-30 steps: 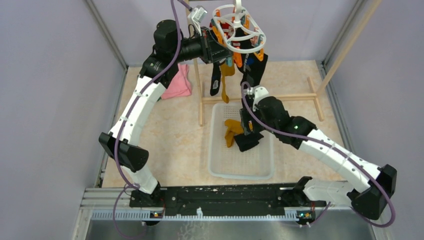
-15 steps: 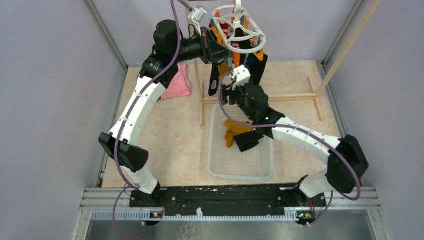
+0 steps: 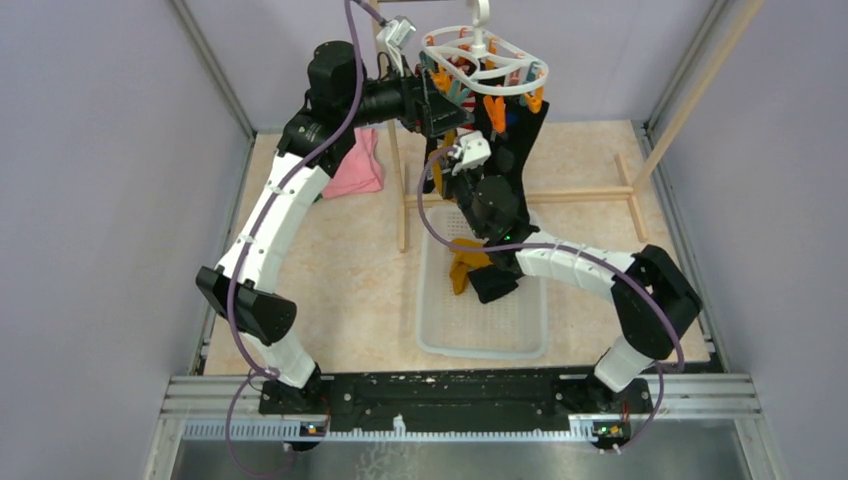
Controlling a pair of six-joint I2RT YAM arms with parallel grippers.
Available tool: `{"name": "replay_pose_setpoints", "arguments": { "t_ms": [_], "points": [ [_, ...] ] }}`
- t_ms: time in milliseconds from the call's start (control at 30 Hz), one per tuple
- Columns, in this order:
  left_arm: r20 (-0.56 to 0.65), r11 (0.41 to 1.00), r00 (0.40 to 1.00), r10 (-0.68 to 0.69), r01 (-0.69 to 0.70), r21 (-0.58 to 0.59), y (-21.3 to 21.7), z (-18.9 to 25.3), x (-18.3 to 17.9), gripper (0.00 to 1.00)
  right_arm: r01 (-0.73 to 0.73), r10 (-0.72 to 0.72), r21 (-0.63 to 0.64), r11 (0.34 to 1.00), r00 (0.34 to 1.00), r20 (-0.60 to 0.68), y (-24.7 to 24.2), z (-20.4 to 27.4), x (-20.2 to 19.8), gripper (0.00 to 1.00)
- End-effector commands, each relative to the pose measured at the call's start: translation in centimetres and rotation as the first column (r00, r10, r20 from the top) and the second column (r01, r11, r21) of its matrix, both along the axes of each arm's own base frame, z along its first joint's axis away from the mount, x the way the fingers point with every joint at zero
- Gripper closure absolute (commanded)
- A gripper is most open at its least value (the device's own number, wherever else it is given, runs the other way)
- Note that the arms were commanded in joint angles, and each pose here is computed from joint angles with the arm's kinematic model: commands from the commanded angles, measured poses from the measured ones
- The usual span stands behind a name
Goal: Remove the socks clipped to the hanger
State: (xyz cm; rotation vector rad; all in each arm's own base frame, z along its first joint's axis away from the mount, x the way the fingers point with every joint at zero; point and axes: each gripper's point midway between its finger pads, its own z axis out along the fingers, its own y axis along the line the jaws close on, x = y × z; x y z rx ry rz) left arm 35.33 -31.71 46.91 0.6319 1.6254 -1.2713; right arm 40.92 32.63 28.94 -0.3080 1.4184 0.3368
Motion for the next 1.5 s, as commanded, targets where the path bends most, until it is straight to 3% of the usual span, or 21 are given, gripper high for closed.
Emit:
{"name": "replay_pose_setpoints", "arguments": {
  "t_ms": [0, 367, 567, 900, 1200, 1333, 1467],
  "points": [
    [0.088, 0.996, 0.996, 0.034, -0.04, 0.073, 1.9, 0.9, -1.7, 0.02, -0.042, 0.033, 0.181, 0.983, 0.998, 0.051, -2.0, 4.7, -3.5, 1.0],
    [0.097, 0.976, 0.995, 0.007, -0.028, 0.217, 4.9, -2.4, -4.6, 0.01, -0.086, 0.113, 0.35, 0.933, 0.992, -0.057, -8.0, 7.3, -9.2, 1.0],
    [0.091, 0.955, 0.995, 0.052, -0.076, 0.287, 6.3, -4.3, -4.4, 0.01, -0.032, 0.069, 0.406, 0.913, 0.995, -0.076, -13.4, 8.9, -10.8, 1.0],
    [0.117, 0.958, 0.99, 0.08, -0.109, 0.264, 6.8, -3.7, -4.4, 0.01, 0.061, -0.03, 0.436, 0.898, 0.997, -0.077, -19.7, 11.8, -12.5, 1.0],
    [0.176, 0.944, 0.976, 0.129, -0.175, 0.278, 7.6, -2.9, -3.6, 0.01, 0.013, 0.046, 0.544, 0.839, 0.994, -0.095, -20.7, 15.9, -11.0, 1.0],
    [0.191, 0.942, 0.972, 0.137, -0.187, 0.277, 7.9, -2.7, -3.8, 0.01, -0.008, 0.109, 0.604, 0.797, 0.985, -0.132, -21.9, 15.4, -9.1, 1.0],
    [0.174, 0.967, 0.981, 0.09, -0.128, 0.219, 6.9, -2.1, -4.7, 0.01, -0.117, 0.255, 0.576, 0.809, 0.953, -0.165, -18.9, 12.6, -9.1, 1.0]
  ]
}}
